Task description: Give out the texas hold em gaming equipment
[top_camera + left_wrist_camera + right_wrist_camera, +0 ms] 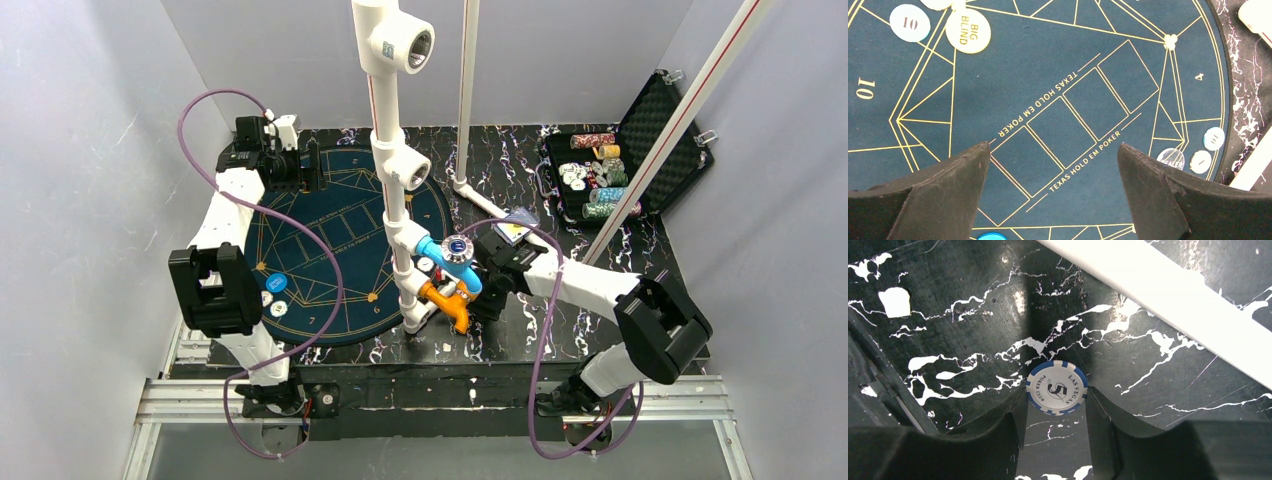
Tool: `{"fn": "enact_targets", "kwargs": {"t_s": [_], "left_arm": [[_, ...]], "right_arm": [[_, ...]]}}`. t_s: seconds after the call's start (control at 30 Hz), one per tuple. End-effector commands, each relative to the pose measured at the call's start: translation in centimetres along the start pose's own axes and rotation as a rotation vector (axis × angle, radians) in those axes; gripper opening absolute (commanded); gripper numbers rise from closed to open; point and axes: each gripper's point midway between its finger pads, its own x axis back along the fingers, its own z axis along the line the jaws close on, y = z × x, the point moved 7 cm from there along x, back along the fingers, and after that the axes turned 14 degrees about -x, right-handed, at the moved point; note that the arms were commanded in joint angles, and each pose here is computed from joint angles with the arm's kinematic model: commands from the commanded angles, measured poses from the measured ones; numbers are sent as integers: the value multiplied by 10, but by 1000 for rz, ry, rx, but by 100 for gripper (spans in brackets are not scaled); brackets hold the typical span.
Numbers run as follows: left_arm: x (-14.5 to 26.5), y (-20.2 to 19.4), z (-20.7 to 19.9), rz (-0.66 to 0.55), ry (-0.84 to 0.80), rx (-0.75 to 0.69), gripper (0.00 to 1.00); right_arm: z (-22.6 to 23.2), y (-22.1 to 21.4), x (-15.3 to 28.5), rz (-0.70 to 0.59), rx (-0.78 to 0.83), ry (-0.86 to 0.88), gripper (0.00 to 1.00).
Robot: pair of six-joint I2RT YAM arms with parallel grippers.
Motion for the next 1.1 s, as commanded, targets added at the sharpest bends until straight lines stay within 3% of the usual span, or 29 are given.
{"fn": "enact_targets", "kwargs": {"t_s": [0.0,0.4,1.07], "left_arm": [[4,6,-2,-15,-9,-3,98],[1,5,-2,-9,-17,-4,98],[-5,-3,-8,-15,-65,17,98]], "right_arm": [[-4,22,20,-78,-20,14,32],[-20,63,33,-131,-3,2,31],[-81,206,18,-337,65,4,29]]}}
